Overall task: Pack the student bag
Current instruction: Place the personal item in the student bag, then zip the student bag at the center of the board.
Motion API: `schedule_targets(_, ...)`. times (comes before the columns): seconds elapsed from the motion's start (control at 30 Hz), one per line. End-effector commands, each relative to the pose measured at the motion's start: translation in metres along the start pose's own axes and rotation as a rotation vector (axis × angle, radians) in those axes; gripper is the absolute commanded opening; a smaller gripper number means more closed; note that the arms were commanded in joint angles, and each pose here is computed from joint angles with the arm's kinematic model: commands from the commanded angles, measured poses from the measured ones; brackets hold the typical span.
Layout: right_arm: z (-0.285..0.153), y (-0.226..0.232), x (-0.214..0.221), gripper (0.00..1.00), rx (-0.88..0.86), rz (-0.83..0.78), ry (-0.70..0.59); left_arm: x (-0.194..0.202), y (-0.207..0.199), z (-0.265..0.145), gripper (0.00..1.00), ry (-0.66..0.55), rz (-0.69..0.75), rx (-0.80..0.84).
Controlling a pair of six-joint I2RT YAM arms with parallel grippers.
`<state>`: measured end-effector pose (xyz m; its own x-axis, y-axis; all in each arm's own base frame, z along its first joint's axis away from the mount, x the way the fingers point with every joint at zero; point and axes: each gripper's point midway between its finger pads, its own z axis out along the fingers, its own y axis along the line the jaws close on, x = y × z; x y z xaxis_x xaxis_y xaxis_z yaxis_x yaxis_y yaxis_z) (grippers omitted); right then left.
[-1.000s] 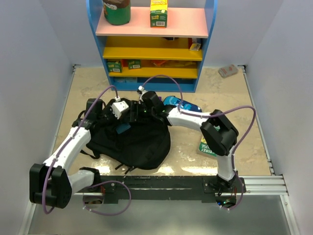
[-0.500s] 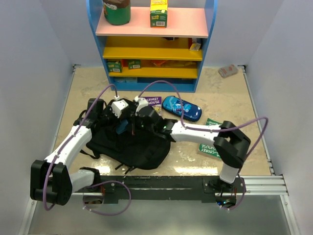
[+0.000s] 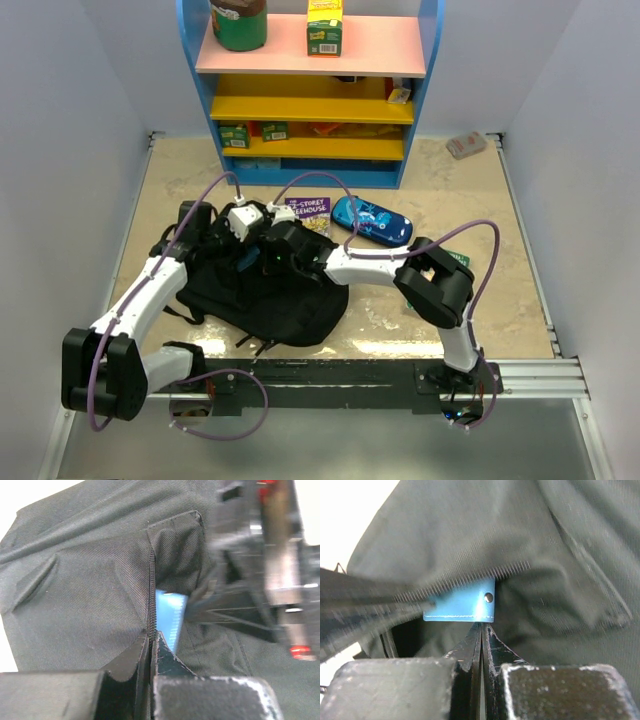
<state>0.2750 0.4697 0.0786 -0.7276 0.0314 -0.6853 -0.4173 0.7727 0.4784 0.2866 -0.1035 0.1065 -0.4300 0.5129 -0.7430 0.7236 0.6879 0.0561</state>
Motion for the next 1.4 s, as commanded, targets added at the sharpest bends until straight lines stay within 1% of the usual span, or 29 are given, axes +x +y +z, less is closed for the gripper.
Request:
schedule_targets(0.0,0.010,0.023,-0.041,0.00,-0.034,0.051,-0.134,-0.019,-0.005,-0.009,0.00,-0.057,0.050,0.034)
schedule_targets(0.13,0.020,0.025,-0.052,0.00,-0.022,0.093,-0.182,-0.015,-0.014,-0.010,0.00,-0.048,0.063,0.083)
schedule_targets(0.33,0.021,0.036,-0.079,0.00,-0.093,0.178,-0.285,-0.008,-0.028,-0.011,0.00,-0.037,0.086,0.155)
schedule_targets(0.37,0.019,0.038,-0.085,0.00,-0.102,0.182,-0.306,-0.007,-0.029,-0.011,0.02,-0.035,0.090,0.160)
schedule_targets(0.4,0.018,0.038,-0.087,0.13,-0.096,0.184,-0.313,-0.006,-0.029,-0.012,0.07,-0.031,0.101,0.162)
schedule_targets(0.43,0.016,0.035,-0.089,0.28,-0.083,0.181,-0.318,-0.005,-0.029,-0.013,0.14,-0.025,0.099,0.165)
schedule_targets(0.47,0.009,0.033,-0.095,0.38,-0.070,0.177,-0.325,-0.006,-0.028,-0.014,0.26,-0.025,0.099,0.161)
schedule_targets(0.5,0.005,0.026,-0.088,0.53,-0.052,0.171,-0.311,-0.006,-0.025,-0.015,0.28,-0.022,0.108,0.162)
schedule_targets(0.53,-0.002,0.024,-0.088,0.58,-0.052,0.169,-0.314,-0.009,-0.024,-0.019,0.30,-0.020,0.110,0.169)
schedule_targets(0.57,-0.018,0.028,-0.096,0.61,-0.071,0.179,-0.332,-0.011,-0.021,-0.022,0.32,-0.022,0.111,0.171)
schedule_targets(0.6,-0.023,0.014,-0.080,0.65,-0.044,0.177,-0.301,-0.012,-0.015,-0.025,0.33,-0.032,0.109,0.175)
schedule_targets(0.63,-0.030,0.010,-0.077,0.67,-0.038,0.186,-0.293,-0.019,-0.010,-0.031,0.35,-0.038,0.110,0.176)
schedule_targets(0.67,-0.035,0.002,-0.069,0.68,-0.014,0.190,-0.268,-0.020,-0.006,-0.034,0.41,-0.041,0.110,0.179)
schedule_targets(0.7,-0.049,-0.002,-0.064,0.68,-0.010,0.192,-0.257,-0.022,0.000,-0.037,0.42,-0.054,0.120,0.187)
schedule_targets(0.77,-0.063,-0.001,-0.051,0.66,-0.012,0.177,-0.237,-0.026,-0.003,-0.047,0.43,-0.045,0.141,0.230)
schedule_targets(0.8,-0.076,-0.001,-0.044,0.65,-0.015,0.169,-0.234,-0.026,-0.005,-0.048,0.43,-0.048,0.200,0.263)
schedule_targets(0.87,-0.088,0.009,-0.028,0.63,-0.034,0.143,-0.220,-0.019,-0.019,-0.059,0.42,-0.008,0.231,0.345)
schedule_targets(0.9,-0.091,0.010,-0.017,0.62,-0.033,0.129,-0.206,-0.014,-0.022,-0.059,0.41,-0.003,0.305,0.382)
schedule_targets(0.93,-0.096,0.015,-0.015,0.62,-0.037,0.118,-0.209,-0.002,-0.035,-0.066,0.41,0.037,0.301,0.448)
schedule_targets(0.97,-0.099,0.023,-0.001,0.62,-0.044,0.094,-0.185,0.003,-0.040,-0.069,0.39,0.052,0.317,0.478)
schedule_targets(1.0,-0.101,0.026,0.004,0.62,-0.044,0.083,-0.180,0.011,-0.040,-0.069,0.38,0.069,0.375,0.506)
schedule_targets(1.03,-0.102,0.030,0.010,0.62,-0.050,0.067,-0.175,0.022,-0.050,-0.075,0.37,0.102,0.367,0.556)
schedule_targets(1.13,-0.100,0.044,0.032,0.61,-0.079,0.023,-0.144,0.041,-0.053,-0.076,0.36,0.148,0.421,0.569)
schedule_targets(1.2,-0.096,0.051,0.038,0.61,-0.084,0.010,-0.126,0.048,-0.052,-0.078,0.36,0.162,0.482,0.561)
schedule_targets(1.37,-0.082,0.050,0.054,0.60,-0.061,-0.023,-0.090,0.052,-0.053,-0.079,0.36,0.164,0.513,0.563)
